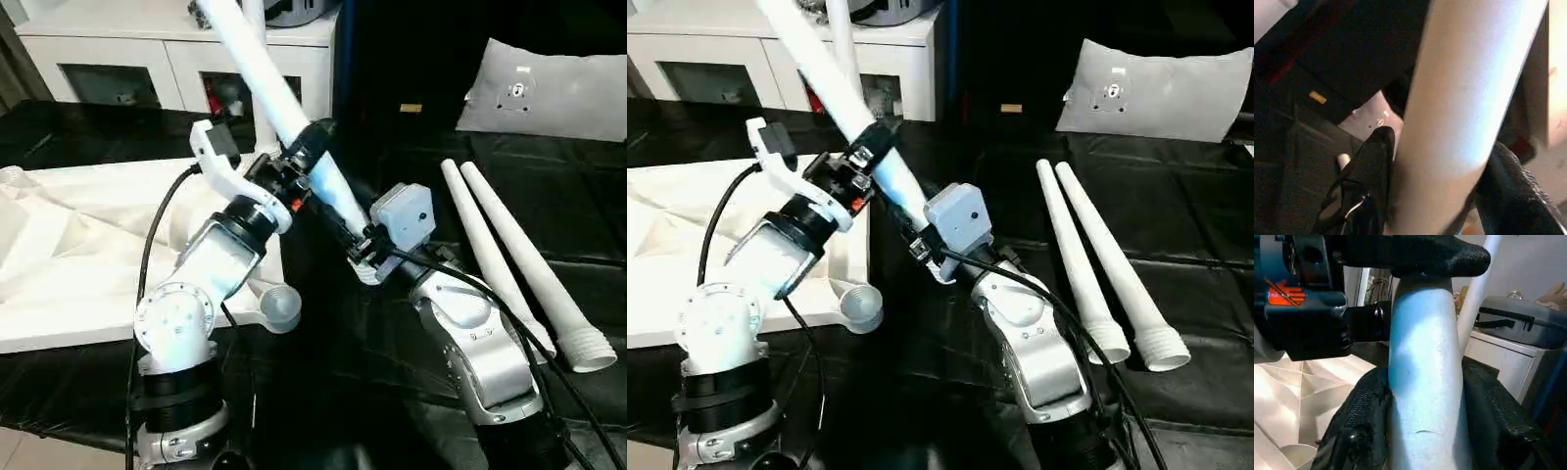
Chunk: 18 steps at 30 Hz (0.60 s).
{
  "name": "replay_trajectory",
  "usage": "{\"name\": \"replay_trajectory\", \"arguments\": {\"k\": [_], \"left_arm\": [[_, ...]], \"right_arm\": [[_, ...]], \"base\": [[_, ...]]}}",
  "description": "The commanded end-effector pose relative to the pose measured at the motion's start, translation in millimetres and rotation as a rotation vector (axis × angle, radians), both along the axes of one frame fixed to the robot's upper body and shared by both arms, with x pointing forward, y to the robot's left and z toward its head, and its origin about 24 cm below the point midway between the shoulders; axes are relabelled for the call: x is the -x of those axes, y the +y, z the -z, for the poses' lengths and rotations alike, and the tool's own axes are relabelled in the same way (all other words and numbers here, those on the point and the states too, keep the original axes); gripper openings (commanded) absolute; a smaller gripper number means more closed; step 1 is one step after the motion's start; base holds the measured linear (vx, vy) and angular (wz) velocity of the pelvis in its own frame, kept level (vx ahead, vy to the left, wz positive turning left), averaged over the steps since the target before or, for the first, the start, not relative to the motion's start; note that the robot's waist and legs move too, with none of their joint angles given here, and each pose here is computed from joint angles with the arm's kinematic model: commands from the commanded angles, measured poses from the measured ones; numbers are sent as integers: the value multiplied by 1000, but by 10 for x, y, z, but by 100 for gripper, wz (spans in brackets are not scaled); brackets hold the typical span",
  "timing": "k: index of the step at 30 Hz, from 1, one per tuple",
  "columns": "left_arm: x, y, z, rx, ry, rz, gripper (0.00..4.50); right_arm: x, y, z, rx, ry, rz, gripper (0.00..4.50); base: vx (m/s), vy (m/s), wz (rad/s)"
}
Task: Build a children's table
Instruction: Insert table leg to table base
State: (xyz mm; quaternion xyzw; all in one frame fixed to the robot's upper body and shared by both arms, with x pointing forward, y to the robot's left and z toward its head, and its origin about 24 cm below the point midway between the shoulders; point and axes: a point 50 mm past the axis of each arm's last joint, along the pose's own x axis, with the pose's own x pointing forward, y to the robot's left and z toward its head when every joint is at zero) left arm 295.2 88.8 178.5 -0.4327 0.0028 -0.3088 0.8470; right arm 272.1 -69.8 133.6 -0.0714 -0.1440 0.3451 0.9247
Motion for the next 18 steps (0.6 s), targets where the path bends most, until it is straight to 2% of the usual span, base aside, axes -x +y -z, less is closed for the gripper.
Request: {"name": "replay_trajectory", "arguments": {"k": [1, 3, 4, 8, 10, 15, 18], "left_arm": [[24, -60, -106, -20, -77, 30, 203], [43, -90, -75, -205, -153, 45, 201], [43, -90, -74, -208, -155, 45, 195], [42, -74, -114, -314, -258, 27, 185], [44, -70, -123, -341, -283, 30, 185], [30, -54, -90, -372, -294, 27, 185], [0, -29, -71, -348, -269, 8, 185]], "right_arm": [[36, 48, -32, -20, -14, -34, 184], [31, 45, -28, -20, -6, -33, 184], [31, 45, -28, -20, -6, -33, 183], [25, 32, -14, -13, 11, -30, 183], [24, 27, -6, -15, 19, -29, 183], [20, 29, 14, -8, 36, -33, 183], [13, 34, 35, -8, 56, -35, 183]], "base": [[0, 0, 0], [0, 0, 0], [0, 0, 0], [0, 0, 0], [0, 0, 0], [0, 0, 0], [0, 0, 0]]}}
